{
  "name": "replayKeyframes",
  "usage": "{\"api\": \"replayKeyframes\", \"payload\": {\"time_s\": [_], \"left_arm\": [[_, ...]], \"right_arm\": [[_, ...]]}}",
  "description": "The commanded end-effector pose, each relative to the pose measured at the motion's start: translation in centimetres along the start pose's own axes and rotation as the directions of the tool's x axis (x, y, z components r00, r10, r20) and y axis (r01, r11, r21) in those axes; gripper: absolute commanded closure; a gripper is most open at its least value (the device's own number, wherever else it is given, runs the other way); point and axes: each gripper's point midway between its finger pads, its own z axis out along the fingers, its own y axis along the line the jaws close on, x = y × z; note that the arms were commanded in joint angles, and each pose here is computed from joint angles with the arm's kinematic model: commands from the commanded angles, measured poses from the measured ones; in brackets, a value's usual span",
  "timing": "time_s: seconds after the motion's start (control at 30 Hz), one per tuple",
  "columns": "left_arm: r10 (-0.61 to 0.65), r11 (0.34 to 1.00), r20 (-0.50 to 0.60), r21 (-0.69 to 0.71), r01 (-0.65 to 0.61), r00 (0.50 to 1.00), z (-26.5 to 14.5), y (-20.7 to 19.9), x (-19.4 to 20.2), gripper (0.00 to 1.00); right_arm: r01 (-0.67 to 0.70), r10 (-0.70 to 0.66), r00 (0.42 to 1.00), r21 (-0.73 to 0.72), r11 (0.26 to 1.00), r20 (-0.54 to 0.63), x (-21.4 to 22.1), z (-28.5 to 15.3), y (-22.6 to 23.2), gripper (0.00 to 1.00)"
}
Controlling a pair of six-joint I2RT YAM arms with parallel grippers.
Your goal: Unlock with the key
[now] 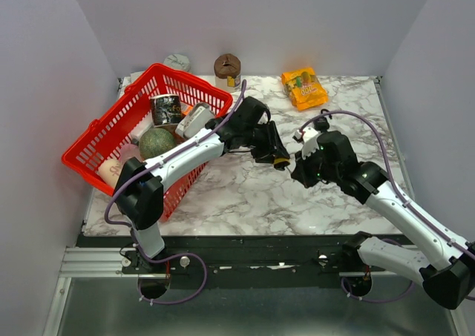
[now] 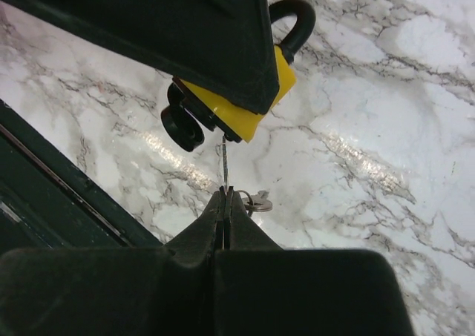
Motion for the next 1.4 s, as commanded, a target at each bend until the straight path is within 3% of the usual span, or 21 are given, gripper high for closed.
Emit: {"api": "replayKeyframes", "payload": {"time_s": [0.0, 0.63, 1.37], "left_arm": [[0.021, 0.997, 0.032, 0.079, -0.024, 0.999, -1.8, -2.4, -0.1, 1.0], [0.024, 0.997, 0.019, 0.079, -0.025, 1.0, -1.4, -2.5, -0.2, 1.0], [0.025, 0.996, 0.019, 0.082, -0.027, 0.999, -1.5, -2.6, -0.3, 1.0]], "right_arm": [[0.038, -0.038, 0.996, 0.006, 0.999, 0.086, -3.0, -0.7, 0.1, 0.99], [0.048, -0.034, 0.996, -0.174, 0.984, 0.084, -3.0, -0.2, 3.1, 0.99], [0.023, -0.009, 0.997, -0.191, 0.981, 0.074, -2.9, 2.5, 3.1, 0.99]]}}
